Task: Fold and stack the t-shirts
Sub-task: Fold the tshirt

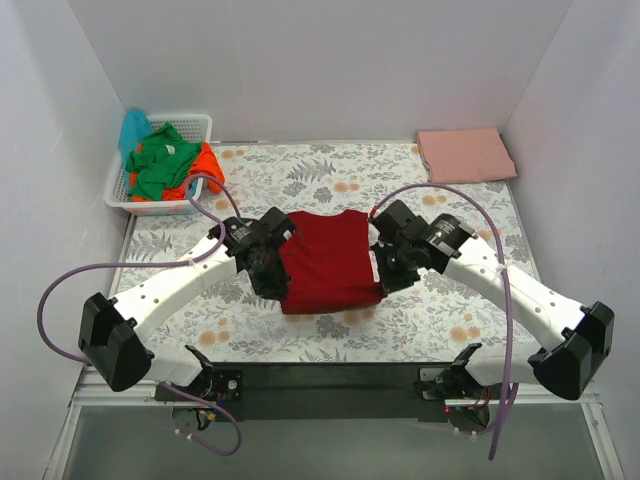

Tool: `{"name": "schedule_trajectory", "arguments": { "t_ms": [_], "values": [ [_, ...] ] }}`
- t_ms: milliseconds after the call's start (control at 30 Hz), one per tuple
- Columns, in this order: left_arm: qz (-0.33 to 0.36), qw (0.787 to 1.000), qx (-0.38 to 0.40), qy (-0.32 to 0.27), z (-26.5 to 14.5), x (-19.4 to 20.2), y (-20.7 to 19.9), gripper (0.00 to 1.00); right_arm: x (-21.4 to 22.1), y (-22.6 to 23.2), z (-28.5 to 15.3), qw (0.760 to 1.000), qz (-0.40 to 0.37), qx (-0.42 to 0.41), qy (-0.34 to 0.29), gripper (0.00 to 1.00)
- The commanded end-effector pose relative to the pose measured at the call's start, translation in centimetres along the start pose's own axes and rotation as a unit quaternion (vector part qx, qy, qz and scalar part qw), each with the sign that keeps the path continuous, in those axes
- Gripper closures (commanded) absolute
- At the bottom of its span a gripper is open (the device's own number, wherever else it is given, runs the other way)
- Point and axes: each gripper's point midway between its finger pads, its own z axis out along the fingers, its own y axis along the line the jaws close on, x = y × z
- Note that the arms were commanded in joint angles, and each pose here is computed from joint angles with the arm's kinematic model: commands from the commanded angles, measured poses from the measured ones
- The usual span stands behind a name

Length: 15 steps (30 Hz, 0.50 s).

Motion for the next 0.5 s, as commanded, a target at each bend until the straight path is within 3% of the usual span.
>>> {"name": "schedule_trajectory", "arguments": {
  "t_ms": [0,167,467],
  "values": [
    [-0.003,0.998,0.013,-0.066,-0.8,-4.7,-0.8,1.0,-2.6,-2.2,-1.0,0.998,-0.018,0.051,-0.013,0.99],
    [0.003,0.994,0.034,-0.102,-1.8,-8.6,-3.0,1.0,-6.6,-1.8,-1.4,0.999,-0.017,0.026,-0.039,0.99],
    [-0.011,0.993,0.037,-0.112,0.5,-13.8,-3.5,1.0,-11.7,-2.6,0.4,0.999,-0.007,-0.004,-0.036,0.99]
  ]
}}
